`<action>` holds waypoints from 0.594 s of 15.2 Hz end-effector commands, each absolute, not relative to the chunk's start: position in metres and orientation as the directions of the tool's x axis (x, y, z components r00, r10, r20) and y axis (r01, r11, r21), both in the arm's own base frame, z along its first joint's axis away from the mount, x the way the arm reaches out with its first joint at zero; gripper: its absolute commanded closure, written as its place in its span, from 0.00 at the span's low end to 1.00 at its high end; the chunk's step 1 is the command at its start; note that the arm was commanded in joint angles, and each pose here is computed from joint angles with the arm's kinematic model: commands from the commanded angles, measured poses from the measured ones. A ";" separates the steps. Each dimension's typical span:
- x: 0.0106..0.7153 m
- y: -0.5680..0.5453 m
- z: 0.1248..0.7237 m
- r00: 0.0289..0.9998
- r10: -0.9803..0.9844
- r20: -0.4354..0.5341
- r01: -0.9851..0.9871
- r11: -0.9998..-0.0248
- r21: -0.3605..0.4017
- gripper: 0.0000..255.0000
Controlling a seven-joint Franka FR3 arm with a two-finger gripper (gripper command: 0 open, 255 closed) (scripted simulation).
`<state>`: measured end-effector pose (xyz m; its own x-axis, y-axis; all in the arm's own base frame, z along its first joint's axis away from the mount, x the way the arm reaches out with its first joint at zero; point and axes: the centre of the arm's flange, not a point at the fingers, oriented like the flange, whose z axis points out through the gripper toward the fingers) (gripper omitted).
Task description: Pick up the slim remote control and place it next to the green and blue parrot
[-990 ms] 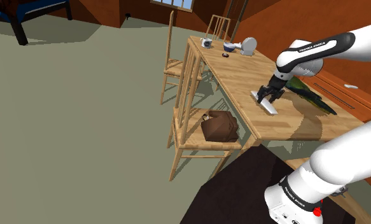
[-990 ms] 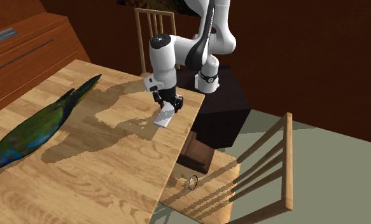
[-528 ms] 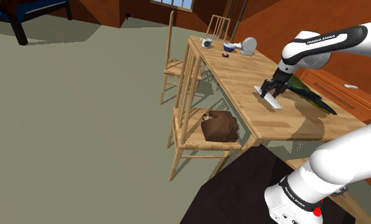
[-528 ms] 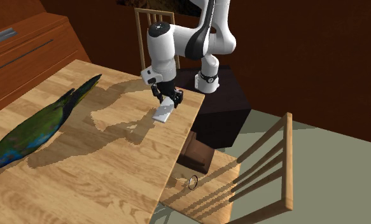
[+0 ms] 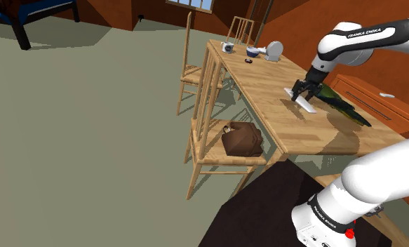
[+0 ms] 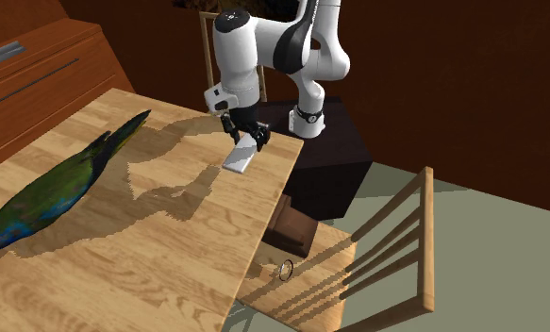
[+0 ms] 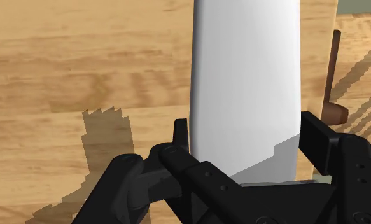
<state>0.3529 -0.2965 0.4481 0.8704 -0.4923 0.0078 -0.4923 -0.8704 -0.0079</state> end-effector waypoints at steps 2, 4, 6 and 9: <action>0.352 -0.295 0.465 0.870 -0.492 0.008 -0.492 -0.870 -0.008 1.00; 0.352 -0.295 0.475 0.870 -0.492 0.008 -0.492 -0.870 -0.008 1.00; 0.352 -0.295 0.486 0.870 -0.492 0.008 -0.492 -0.870 -0.008 1.00; 0.352 -0.295 0.496 0.870 -0.492 0.008 -0.492 -0.870 -0.008 1.00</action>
<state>0.3521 -0.2953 0.4936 0.8703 -0.4924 0.0079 -0.4924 -0.8703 -0.0079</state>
